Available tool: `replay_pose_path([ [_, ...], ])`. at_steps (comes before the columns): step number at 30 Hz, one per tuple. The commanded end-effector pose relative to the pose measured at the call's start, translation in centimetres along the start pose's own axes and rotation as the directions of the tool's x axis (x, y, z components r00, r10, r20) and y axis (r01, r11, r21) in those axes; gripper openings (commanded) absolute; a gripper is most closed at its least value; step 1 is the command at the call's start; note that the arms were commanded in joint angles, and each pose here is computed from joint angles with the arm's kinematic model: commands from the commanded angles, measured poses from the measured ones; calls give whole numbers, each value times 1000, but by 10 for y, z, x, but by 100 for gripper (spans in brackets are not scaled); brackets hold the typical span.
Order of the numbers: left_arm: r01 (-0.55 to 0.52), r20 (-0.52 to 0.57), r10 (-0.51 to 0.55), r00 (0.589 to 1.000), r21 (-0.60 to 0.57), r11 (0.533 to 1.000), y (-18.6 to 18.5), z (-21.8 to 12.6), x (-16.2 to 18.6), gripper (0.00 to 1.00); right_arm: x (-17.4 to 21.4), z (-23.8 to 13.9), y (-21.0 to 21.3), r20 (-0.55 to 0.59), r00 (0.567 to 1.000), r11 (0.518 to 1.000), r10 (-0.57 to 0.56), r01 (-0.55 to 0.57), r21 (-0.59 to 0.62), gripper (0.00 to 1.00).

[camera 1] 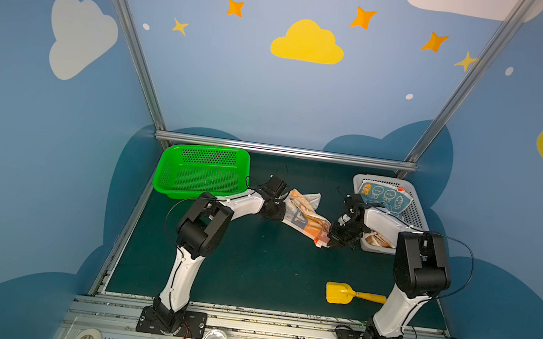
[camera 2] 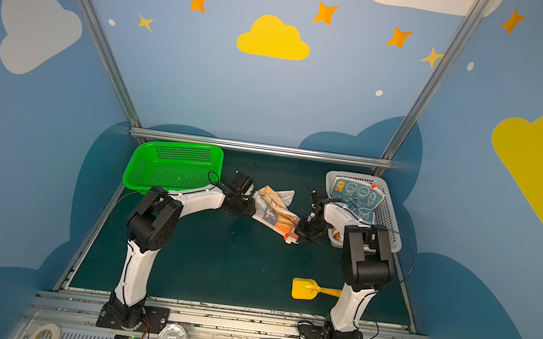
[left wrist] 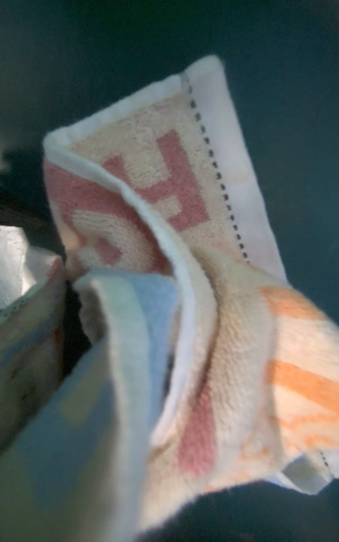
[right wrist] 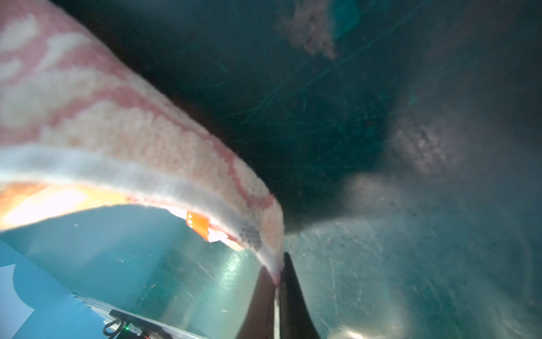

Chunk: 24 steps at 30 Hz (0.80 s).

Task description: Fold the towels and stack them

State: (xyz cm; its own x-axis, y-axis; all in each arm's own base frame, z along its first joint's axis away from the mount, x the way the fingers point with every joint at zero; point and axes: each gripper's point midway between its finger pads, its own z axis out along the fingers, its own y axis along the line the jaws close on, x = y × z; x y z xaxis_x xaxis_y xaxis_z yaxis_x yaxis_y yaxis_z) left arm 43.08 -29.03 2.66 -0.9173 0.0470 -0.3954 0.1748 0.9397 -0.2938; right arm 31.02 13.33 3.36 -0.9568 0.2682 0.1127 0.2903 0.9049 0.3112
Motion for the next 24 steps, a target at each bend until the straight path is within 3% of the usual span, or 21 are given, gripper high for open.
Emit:
replay_pose_path([
  [1, -37, -78, 32, 996, -66, 997, 12, 18, 22, 44, 2, -15, 2, 17, 1000, 1000, -4, 4, -16, 0],
  [14, -138, -200, 109, 974, -138, 981, 17, 27, 67, 36, -4, -15, 0, 20, 1000, 999, 16, -15, -37, 0],
  [24, -135, -272, 103, 957, -99, 986, 5, 34, 89, 36, -3, -13, 0, 17, 1000, 999, 22, -21, -41, 0],
])
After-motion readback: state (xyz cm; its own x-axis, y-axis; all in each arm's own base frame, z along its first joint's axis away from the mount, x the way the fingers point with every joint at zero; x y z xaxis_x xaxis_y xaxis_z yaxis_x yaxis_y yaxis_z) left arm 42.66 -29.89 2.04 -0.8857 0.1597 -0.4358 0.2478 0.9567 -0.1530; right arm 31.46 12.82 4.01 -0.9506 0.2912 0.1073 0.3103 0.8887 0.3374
